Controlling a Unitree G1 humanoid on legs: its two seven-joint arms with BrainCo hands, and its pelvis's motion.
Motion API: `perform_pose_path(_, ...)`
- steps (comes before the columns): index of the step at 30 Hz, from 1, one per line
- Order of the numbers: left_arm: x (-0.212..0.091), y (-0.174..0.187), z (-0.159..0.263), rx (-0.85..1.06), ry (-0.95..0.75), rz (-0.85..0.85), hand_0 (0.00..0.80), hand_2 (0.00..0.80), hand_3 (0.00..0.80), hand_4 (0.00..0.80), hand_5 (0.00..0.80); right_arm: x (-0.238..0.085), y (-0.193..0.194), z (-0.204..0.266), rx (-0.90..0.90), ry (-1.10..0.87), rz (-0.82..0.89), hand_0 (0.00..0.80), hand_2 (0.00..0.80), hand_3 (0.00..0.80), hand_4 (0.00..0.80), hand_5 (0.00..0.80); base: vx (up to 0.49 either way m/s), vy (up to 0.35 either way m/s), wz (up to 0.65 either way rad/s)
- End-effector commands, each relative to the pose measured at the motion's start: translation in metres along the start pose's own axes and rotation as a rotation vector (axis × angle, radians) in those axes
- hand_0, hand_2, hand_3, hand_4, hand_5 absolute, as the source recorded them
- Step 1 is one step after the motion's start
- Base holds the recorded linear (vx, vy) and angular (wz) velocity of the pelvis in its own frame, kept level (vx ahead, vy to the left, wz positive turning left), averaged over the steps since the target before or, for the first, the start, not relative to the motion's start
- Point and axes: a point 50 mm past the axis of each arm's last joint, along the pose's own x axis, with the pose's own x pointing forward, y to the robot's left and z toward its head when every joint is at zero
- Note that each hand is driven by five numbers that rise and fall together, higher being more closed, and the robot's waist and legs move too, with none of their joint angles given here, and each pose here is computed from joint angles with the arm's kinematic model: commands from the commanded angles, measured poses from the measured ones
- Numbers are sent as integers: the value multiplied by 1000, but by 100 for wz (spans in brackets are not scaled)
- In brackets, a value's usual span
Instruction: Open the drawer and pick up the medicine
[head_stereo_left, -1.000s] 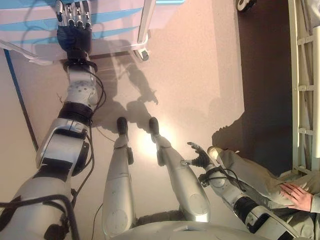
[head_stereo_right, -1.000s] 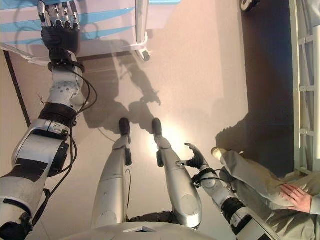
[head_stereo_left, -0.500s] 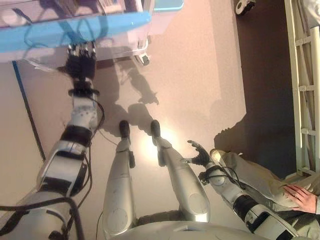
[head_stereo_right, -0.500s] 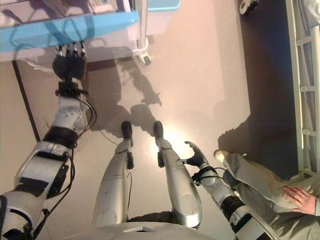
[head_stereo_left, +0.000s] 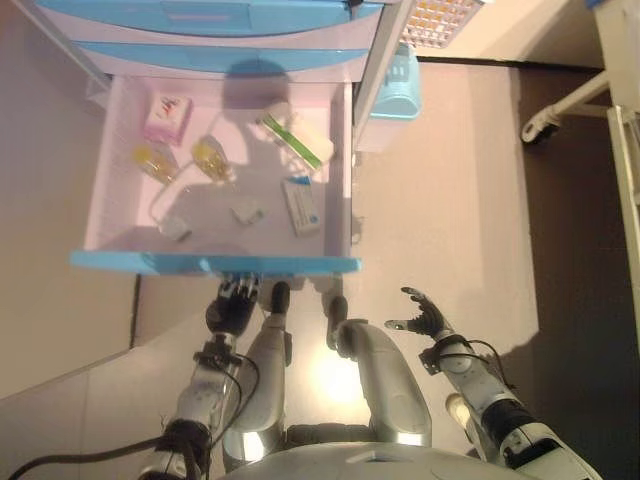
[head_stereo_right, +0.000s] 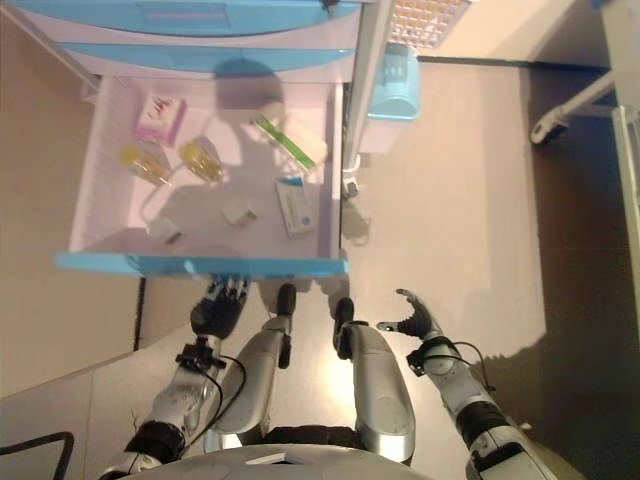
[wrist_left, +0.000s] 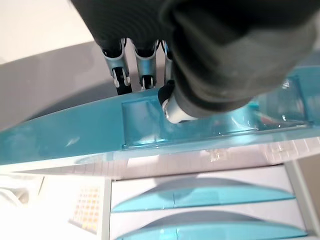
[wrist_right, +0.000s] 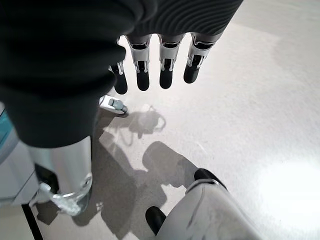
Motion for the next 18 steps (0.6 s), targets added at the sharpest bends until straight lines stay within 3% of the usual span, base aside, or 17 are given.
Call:
perform_pose_path(1, -22, 0, 43, 121, -90, -95, 800, 800, 800, 800, 800, -20, -8, -38, -48, 99, 22, 0, 0, 0, 0, 0, 151, 26, 20)
perform_pose_path(12, -81, 57, 30, 277, 90, 499, 800, 800, 800, 800, 800, -29, -13, -54, 66, 139, -74, 0, 0, 0, 0, 0, 87, 26, 16)
perform_pose_path(13, -86, 61, 31, 324, 102, 557, 455, 455, 455, 455, 455, -29, -14, -55, 59, 138, -93, 0, 0, 0, 0, 0, 28, 26, 11)
perform_pose_path(14, -91, 66, 32, 376, 125, 637, 0, 0, 0, 0, 0, -30, -16, -56, 57, 141, -120, 0, 0, 0, 0, 0, 22, 24, 16)
perform_pose_path(18, -119, 82, 42, 731, 327, 903, 0, 0, 0, 0, 0, -27, -31, -41, 135, 50, -232, 0, 0, 0, 0, 0, 5, 36, 9)
